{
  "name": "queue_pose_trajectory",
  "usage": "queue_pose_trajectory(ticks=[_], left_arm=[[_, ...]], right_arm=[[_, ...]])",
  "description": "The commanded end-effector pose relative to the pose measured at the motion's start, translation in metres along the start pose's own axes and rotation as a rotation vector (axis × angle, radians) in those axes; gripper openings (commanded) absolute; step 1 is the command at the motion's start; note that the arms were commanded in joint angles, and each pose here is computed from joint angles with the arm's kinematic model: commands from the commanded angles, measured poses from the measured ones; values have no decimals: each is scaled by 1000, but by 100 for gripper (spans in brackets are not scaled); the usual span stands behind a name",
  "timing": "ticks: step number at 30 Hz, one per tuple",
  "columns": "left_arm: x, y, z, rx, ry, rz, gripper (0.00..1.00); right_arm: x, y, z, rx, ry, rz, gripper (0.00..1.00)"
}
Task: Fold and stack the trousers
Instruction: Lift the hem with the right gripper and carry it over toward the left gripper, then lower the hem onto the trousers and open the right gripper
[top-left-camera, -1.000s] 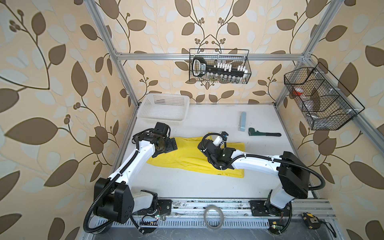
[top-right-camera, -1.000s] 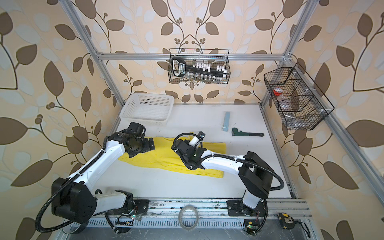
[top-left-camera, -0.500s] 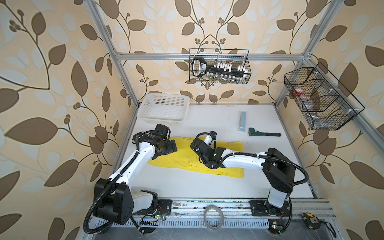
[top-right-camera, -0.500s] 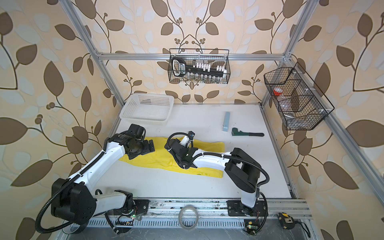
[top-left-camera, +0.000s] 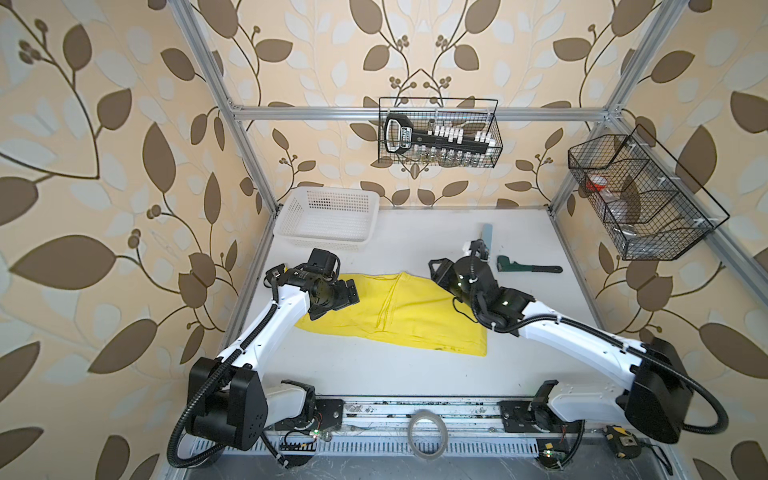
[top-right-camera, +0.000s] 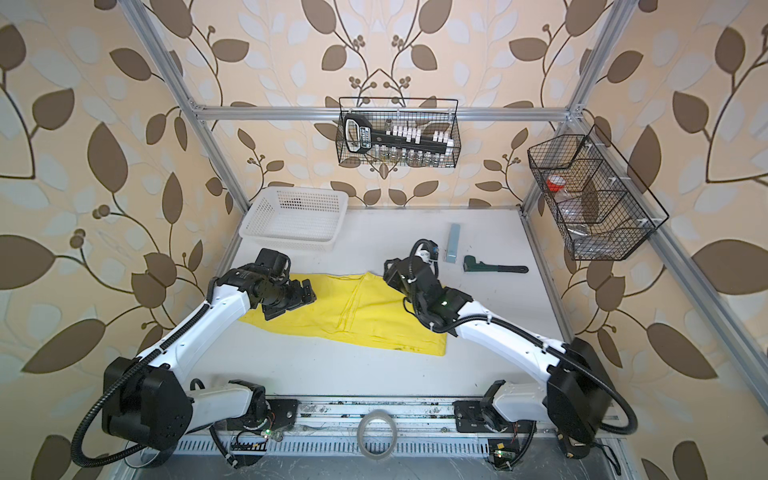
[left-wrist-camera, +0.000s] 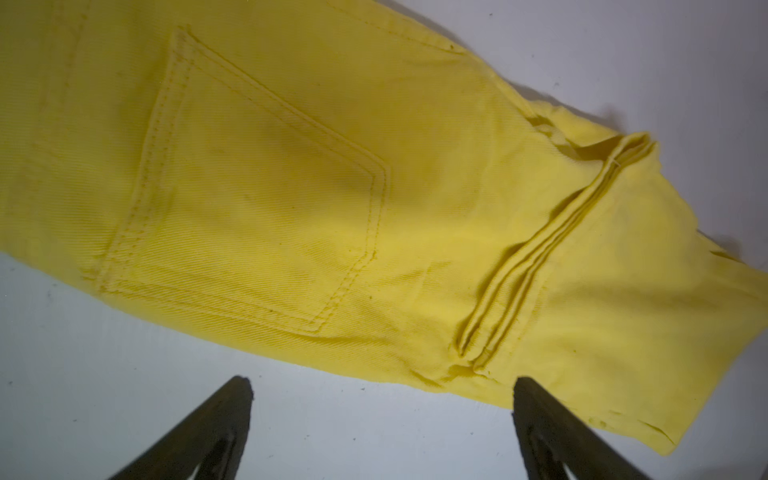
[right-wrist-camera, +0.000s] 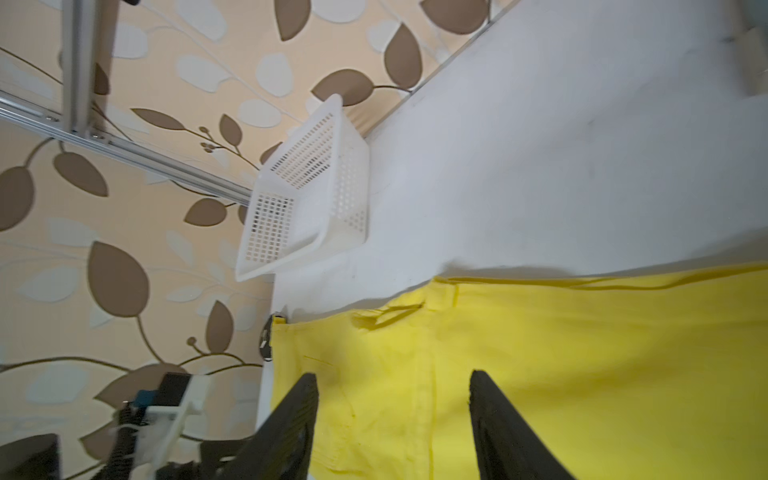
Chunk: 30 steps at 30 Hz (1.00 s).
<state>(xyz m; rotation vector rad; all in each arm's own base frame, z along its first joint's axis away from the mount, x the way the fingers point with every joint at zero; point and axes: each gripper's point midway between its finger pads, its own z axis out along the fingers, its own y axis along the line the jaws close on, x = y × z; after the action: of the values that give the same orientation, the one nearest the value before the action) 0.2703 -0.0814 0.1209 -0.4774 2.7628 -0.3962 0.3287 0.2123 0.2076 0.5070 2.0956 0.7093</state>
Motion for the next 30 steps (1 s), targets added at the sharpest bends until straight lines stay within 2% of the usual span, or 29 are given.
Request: queue_pose_trajectory(ticks=[1, 8, 13, 18, 23, 30], left_arm=[[0, -34, -5, 96, -1, 46, 98], [8, -98, 19, 132, 38, 212, 92], [1, -115, 57, 75, 76, 299, 88], [-5, -132, 90, 91, 128, 295, 81], [-10, -132, 116, 42, 143, 314, 72], [-8, -138, 137, 57, 173, 323, 52]], right_arm=[[22, -68, -16, 110, 134, -150, 63], [21, -124, -38, 85, 164, -90, 67], [33, -149, -35, 109, 214, -104, 71], [44, -164, -21, 117, 264, -113, 71], [50, -176, -11, 123, 281, -91, 71], [54, -179, 0, 114, 300, -85, 71]])
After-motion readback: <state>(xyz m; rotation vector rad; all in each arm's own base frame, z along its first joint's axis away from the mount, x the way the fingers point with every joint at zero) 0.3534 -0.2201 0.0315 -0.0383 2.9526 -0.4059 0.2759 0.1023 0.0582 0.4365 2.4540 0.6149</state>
